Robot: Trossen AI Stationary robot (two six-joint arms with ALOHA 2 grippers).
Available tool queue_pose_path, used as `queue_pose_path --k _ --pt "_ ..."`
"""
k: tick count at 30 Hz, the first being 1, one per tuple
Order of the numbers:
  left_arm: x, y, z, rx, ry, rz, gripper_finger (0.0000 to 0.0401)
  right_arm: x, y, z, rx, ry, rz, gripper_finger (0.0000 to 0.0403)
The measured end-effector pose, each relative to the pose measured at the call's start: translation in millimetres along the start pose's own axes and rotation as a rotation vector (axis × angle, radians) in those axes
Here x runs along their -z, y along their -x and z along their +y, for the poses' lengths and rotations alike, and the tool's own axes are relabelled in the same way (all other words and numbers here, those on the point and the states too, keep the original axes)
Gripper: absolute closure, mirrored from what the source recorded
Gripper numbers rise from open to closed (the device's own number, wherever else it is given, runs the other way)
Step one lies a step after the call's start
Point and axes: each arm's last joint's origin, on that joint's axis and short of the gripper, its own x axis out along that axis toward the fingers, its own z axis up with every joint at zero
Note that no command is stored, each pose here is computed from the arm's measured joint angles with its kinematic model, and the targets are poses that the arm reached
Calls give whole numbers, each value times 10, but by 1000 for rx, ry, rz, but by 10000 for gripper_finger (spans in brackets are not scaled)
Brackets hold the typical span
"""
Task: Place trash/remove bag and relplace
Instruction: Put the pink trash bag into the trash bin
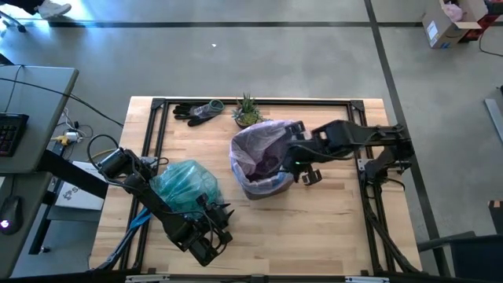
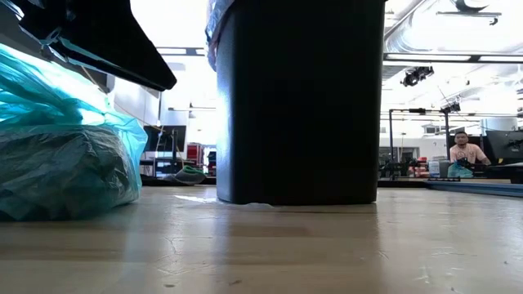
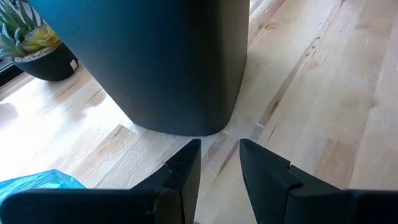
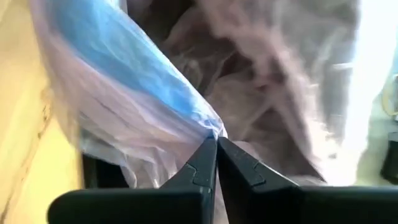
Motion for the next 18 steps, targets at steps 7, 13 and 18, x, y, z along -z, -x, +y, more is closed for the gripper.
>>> queue_pose_path --k 7,13,18 --pt "-1 -3 1 -1 0 0 304 53 527 171 123 -83 -160 403" --pt "-20 -37 10 -10 -10 1 304 123 748 329 100 -172 -243 403" --pt "-23 -38 7 -8 -8 0 304 112 810 459 110 -183 -269 402"
